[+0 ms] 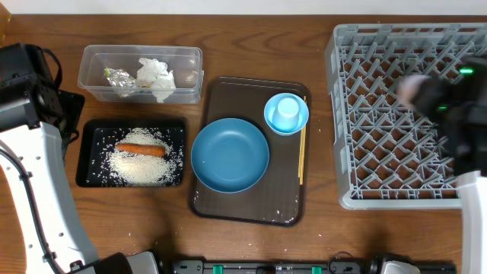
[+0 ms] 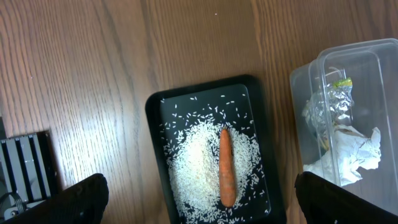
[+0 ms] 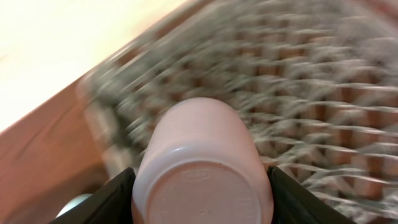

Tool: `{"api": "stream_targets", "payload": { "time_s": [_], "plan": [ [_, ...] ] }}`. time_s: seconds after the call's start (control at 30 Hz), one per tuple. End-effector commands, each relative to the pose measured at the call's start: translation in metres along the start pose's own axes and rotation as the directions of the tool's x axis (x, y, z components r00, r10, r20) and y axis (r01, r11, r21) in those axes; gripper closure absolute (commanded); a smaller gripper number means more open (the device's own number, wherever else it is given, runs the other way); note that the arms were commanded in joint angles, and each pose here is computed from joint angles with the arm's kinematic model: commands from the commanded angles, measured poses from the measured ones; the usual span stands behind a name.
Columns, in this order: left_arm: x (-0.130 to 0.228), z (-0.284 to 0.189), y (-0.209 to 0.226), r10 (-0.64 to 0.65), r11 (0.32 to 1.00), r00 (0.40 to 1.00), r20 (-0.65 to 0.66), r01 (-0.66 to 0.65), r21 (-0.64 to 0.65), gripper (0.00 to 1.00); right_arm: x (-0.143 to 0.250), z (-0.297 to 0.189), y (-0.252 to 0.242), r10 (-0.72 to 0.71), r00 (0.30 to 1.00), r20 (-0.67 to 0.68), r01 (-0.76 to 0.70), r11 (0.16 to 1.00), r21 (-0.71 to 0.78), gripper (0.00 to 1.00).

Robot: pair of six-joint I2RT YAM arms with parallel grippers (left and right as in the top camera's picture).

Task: Sort waste into correct bins and load items into the dishwasher rack
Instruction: 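Lower the white cup into the rack and open the right gripper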

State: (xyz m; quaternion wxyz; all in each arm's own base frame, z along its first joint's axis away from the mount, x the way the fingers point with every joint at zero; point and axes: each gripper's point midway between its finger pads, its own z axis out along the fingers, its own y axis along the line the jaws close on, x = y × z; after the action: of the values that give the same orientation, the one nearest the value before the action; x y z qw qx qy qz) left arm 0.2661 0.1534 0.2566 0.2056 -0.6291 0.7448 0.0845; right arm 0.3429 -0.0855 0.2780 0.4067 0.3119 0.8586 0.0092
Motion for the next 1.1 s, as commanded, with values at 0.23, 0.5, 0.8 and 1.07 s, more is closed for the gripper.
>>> {"api": "stream_targets", "payload": {
  "time_s": [0.23,0.5,0.8,1.07],
  "plan": [
    [0.0,0.002,0.003,-0.014,1.0,1.0,-0.001,0.014,-0.014,0.02,-0.033,0.049,-0.138,0.308,0.95,0.055,-0.311,0.907,0.283,0.42],
    [0.0,0.002,0.003,-0.014,1.0,1.0,-0.001,0.014,-0.015,0.02,-0.009,0.09,-0.177,0.377,0.925,-0.052,-0.338,0.877,0.342,0.28],
    [0.0,0.002,0.003,-0.014,1.0,1.0,-0.001,0.014,-0.014,0.02,-0.012,0.088,-0.165,0.356,0.932,-0.073,-0.324,0.905,0.275,0.03],
    [0.0,0.002,0.003,-0.014,1.0,1.0,-0.001,0.014,-0.015,0.02,-0.024,0.041,-0.066,0.264,0.954,-0.14,-0.283,0.949,-0.137,0.01]
  ]
}}
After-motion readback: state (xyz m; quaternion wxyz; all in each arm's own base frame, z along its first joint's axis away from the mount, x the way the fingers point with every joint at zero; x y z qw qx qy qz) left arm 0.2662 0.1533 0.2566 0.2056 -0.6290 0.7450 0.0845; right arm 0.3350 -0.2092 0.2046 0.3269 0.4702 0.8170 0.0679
